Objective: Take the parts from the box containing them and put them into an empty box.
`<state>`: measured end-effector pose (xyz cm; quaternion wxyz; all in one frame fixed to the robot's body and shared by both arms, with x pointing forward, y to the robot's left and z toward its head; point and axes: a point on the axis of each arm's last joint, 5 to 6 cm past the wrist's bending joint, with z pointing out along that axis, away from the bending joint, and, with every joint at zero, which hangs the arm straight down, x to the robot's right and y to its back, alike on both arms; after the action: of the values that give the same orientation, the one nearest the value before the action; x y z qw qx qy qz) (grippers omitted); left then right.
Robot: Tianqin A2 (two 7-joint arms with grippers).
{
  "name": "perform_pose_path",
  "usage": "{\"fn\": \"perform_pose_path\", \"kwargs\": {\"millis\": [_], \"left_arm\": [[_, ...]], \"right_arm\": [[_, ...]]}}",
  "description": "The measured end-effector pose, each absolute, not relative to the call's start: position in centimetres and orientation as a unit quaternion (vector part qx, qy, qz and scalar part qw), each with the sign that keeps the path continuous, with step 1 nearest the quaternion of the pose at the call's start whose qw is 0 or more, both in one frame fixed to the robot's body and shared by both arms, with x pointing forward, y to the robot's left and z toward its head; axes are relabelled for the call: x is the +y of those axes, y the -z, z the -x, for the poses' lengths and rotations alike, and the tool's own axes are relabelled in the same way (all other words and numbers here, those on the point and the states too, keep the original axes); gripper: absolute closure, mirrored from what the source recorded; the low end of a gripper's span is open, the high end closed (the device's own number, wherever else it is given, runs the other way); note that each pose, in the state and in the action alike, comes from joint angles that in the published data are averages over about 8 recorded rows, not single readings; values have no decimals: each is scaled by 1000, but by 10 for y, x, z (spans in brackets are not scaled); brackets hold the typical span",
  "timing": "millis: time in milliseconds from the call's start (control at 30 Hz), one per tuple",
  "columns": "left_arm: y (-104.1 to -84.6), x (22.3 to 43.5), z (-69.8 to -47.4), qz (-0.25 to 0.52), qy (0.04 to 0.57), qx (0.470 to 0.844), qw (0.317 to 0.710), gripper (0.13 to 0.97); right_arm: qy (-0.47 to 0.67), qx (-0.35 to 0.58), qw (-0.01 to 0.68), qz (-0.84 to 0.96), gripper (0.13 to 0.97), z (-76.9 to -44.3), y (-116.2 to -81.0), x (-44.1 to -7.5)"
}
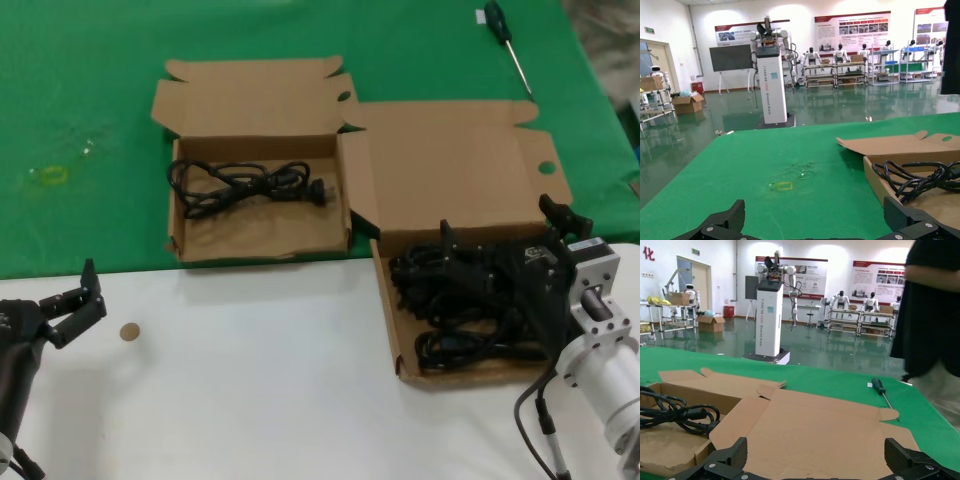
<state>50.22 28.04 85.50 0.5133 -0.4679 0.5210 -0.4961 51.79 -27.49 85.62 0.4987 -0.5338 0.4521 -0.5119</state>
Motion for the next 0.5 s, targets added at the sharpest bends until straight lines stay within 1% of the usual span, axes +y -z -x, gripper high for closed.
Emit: {"fn": "perform_pose_path", "kwargs": {"millis": [500], "left_arm": [[-855,280,-502,468,496,521,513,132]], "right_arm": [[512,452,499,534,130,-518,-856,-275]]}}
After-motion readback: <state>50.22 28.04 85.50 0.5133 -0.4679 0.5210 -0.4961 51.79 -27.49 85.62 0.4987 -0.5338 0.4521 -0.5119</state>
